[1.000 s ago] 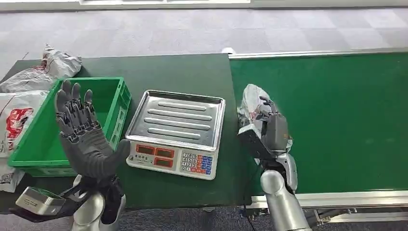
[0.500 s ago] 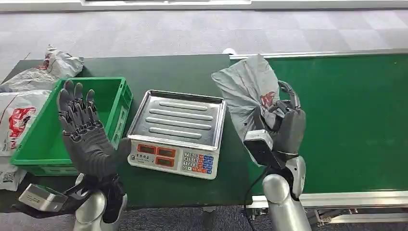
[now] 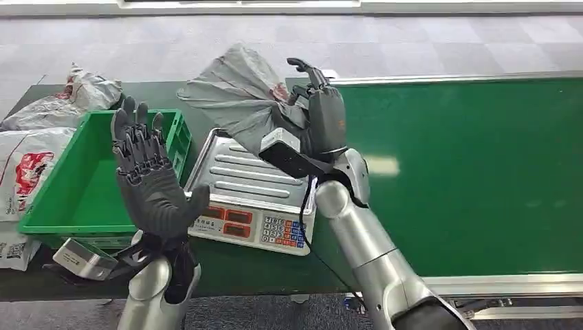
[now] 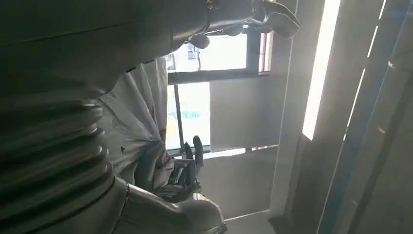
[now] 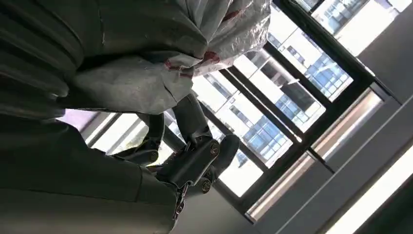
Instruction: Moved the parcel from conveyor to table for the left to box.
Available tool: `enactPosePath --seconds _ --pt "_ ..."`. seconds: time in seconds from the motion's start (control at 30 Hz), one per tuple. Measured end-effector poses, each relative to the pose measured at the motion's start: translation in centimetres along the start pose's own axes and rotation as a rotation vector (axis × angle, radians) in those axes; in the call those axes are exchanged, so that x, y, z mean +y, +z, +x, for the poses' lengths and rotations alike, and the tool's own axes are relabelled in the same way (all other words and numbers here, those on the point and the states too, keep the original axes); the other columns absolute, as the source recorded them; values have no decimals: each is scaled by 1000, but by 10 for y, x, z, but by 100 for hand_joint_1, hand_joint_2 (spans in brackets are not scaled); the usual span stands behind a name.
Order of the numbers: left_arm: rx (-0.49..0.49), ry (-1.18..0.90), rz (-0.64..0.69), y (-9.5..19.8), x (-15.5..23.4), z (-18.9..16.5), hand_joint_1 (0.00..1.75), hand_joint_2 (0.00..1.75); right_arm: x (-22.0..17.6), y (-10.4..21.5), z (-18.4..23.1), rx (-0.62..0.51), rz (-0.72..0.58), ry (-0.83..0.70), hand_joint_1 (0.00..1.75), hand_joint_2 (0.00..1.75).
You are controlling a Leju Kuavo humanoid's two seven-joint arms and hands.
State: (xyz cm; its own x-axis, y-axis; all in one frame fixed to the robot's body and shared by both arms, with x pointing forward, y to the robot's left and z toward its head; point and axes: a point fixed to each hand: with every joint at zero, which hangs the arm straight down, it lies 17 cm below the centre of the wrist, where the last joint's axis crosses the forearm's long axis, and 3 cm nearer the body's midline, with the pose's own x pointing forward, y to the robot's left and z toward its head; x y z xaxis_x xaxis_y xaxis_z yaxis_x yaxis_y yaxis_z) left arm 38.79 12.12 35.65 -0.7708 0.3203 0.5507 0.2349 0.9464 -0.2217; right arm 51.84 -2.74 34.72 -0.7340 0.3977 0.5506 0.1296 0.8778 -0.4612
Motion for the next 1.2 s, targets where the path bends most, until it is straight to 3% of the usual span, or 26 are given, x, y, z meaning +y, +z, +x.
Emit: enactPosePath --seconds 0.07,0.1,0.13,0.53,0.57,0.73,0.97,1.2 --pt "0 -6 5 0 1 0 0 175 11 -1 -6 25 28 6 175 175" --pt "0 -10 8 0 2 0 0 175 15 -1 -8 36 37 11 10 175" --pt "0 -12 9 0 3 0 0 175 19 0 -10 40 45 15 0 175" --pt "17 -27 6 8 6 -3 0 175 50 22 -36 126 123 63 0 175" --pt "18 -31 2 9 6 -4 0 175 56 26 -38 136 146 50 0 0" --pt "29 -46 -9 14 7 -6 0 175 81 44 -43 172 261 -11 0 0" --pt "33 -61 -19 20 11 -4 0 175 102 61 -32 207 380 -281 0 0" --pt "27 -74 -8 19 18 -2 0 175 96 59 -30 205 379 -340 0 0"
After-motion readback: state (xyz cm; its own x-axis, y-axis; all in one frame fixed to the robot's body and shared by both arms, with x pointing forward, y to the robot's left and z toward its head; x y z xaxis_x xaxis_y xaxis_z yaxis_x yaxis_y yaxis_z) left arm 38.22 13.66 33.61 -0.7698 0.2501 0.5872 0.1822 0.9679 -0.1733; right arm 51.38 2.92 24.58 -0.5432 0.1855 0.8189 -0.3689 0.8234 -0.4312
